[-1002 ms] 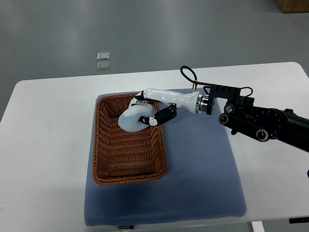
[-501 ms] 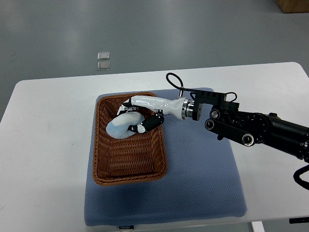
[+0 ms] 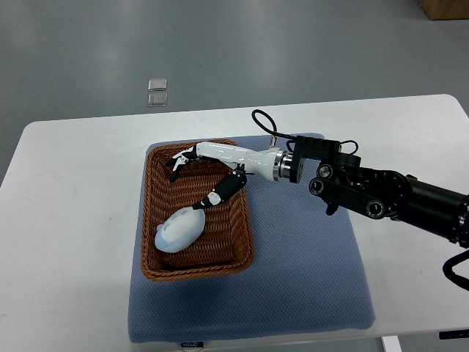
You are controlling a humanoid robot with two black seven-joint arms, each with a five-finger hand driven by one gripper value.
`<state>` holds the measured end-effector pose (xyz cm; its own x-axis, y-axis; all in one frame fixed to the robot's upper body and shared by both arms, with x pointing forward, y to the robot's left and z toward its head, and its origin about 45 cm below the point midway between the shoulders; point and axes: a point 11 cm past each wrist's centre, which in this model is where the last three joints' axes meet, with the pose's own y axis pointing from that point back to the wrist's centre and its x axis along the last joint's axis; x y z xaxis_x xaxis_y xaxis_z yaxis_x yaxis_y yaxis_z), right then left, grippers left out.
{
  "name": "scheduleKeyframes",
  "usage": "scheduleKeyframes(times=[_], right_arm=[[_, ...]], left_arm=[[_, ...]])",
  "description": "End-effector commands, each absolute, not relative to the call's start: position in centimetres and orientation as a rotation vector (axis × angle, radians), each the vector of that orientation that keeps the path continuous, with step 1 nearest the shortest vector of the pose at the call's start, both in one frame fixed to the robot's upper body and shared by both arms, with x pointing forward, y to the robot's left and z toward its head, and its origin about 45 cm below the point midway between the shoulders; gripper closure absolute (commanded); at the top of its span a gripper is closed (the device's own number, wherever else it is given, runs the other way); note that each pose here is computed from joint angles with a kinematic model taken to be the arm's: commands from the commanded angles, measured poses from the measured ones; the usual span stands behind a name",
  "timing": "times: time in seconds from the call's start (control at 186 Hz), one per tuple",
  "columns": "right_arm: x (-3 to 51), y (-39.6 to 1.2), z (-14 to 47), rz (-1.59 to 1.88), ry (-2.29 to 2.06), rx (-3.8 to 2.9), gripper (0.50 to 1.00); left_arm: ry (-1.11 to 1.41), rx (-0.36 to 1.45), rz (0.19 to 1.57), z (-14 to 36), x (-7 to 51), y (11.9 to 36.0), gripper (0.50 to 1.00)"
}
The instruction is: Place blue toy in brown basket
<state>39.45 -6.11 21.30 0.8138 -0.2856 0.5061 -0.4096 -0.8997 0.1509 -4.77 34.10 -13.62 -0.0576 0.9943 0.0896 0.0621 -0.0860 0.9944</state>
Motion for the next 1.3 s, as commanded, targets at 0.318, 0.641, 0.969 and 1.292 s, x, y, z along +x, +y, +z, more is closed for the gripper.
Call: scheduleKeyframes(times=[0.318,0.641,0.969,1.292], right_arm=[[43.1,-10.1,23.3,0.292,-0.855,2.826,0.642],[46.3,-15.1,26.3,0.031,-1.216,2.869,0.642],[47.6,-21.7,23.5,-0.491,-1.522,2.678,0.609],[47.8,-26.6,19.9,-0.819,-1.758,2.493,0.597]], left_arm=[[1.255,1.290,1.291,-13.6,-4.8,34.1,0.500],[1.255,1.290,1.291,-13.6,-4.8,34.1,0.500],[1.255,1.290,1.291,-13.6,-4.8,34.1,0.500],[1.255,1.290,1.291,-13.6,-4.8,34.1,0.500]])
